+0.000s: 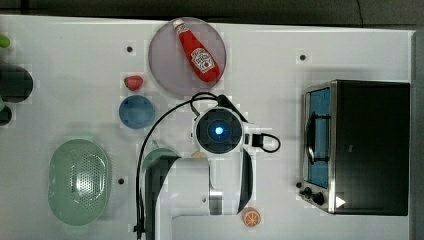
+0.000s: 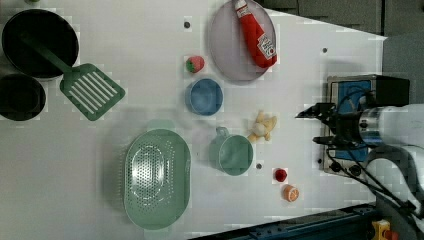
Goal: Pick banana from table and place on oven.
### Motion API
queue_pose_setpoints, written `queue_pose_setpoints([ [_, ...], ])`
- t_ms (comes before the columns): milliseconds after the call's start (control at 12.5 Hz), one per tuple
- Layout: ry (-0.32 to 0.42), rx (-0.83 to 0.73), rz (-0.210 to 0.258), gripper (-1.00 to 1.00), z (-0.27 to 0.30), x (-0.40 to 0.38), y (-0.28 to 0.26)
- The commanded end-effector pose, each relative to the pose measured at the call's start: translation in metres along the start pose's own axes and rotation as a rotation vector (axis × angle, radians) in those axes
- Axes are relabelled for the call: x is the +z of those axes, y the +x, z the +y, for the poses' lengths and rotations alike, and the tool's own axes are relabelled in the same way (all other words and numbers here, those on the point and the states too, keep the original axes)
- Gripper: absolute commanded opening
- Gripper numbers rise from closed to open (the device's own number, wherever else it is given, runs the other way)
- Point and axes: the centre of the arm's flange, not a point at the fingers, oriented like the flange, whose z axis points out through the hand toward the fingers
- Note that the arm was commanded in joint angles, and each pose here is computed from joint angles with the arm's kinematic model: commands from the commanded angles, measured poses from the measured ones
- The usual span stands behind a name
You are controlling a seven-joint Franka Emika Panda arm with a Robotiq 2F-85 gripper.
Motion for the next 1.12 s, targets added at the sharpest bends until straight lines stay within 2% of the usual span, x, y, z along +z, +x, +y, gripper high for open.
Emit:
queue_pose_setpoints([
  [80, 0.003, 0.006, -0.001, 1.00, 0.001, 0.055, -0.013],
  [640, -0.019, -0.046, -0.042, 1.00, -0.016, 0.151, -0.036],
  [720, -0.012, -0.050, -0.040, 0.92, -0.017, 0.157, -0.038],
  [1120, 0.012, -0.054, -0.026, -0.27, -0.020, 0.160, -0.039],
])
